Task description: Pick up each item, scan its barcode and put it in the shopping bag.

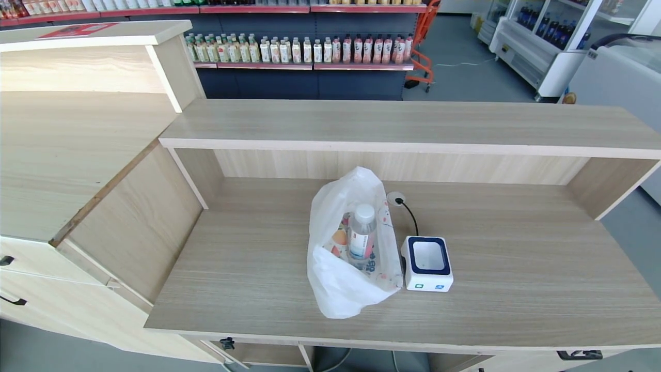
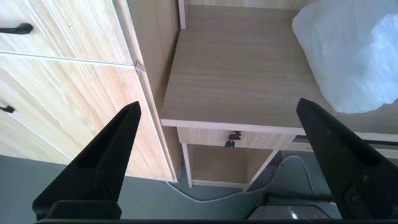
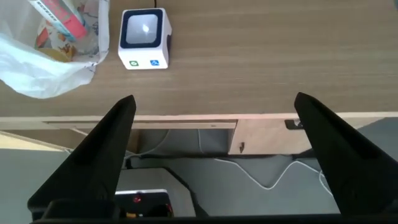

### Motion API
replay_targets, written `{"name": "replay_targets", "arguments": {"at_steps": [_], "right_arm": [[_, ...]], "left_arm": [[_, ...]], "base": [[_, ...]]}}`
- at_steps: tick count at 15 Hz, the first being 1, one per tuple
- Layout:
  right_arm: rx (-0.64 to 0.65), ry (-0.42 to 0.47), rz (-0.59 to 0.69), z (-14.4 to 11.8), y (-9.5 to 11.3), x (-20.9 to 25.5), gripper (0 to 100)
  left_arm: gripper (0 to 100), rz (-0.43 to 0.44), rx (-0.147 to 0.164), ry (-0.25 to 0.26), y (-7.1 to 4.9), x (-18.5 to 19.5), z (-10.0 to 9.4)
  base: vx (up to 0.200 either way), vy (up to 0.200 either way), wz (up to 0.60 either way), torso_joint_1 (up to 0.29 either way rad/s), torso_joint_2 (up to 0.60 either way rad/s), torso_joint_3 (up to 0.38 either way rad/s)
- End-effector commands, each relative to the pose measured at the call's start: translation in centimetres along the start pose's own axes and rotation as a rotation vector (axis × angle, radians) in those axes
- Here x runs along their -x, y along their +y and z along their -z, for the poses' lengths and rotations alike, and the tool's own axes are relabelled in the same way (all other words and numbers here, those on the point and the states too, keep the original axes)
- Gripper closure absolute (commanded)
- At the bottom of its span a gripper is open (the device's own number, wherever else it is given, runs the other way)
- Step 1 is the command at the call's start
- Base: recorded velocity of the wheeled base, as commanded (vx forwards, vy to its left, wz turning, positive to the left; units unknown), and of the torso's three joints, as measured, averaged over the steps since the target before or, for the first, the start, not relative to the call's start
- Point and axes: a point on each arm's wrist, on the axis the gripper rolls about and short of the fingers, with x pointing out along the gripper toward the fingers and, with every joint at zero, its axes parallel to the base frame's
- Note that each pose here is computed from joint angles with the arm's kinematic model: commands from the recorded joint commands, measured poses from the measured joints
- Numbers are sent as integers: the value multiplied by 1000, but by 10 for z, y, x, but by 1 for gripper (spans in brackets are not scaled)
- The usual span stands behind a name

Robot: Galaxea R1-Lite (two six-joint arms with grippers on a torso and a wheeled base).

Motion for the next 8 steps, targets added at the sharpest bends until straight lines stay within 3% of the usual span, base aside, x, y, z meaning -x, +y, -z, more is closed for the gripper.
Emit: {"name": "replay_targets", "arguments": {"at_steps": [1, 3, 8], "right_arm": [[-1, -129, 31, 29, -1, 21, 0], [15, -172, 43, 31, -1, 24, 0], [31, -168, 39, 31, -1, 24, 0]], "left_arm": [[0, -2, 0, 0, 0, 0, 0], [0, 0, 0, 0, 0, 0, 0], [0, 0, 0, 0, 0, 0, 0]], "base": [[0, 0, 0, 0, 0, 0], [0, 0, 0, 0, 0, 0], [0, 0, 0, 0, 0, 0]]}}
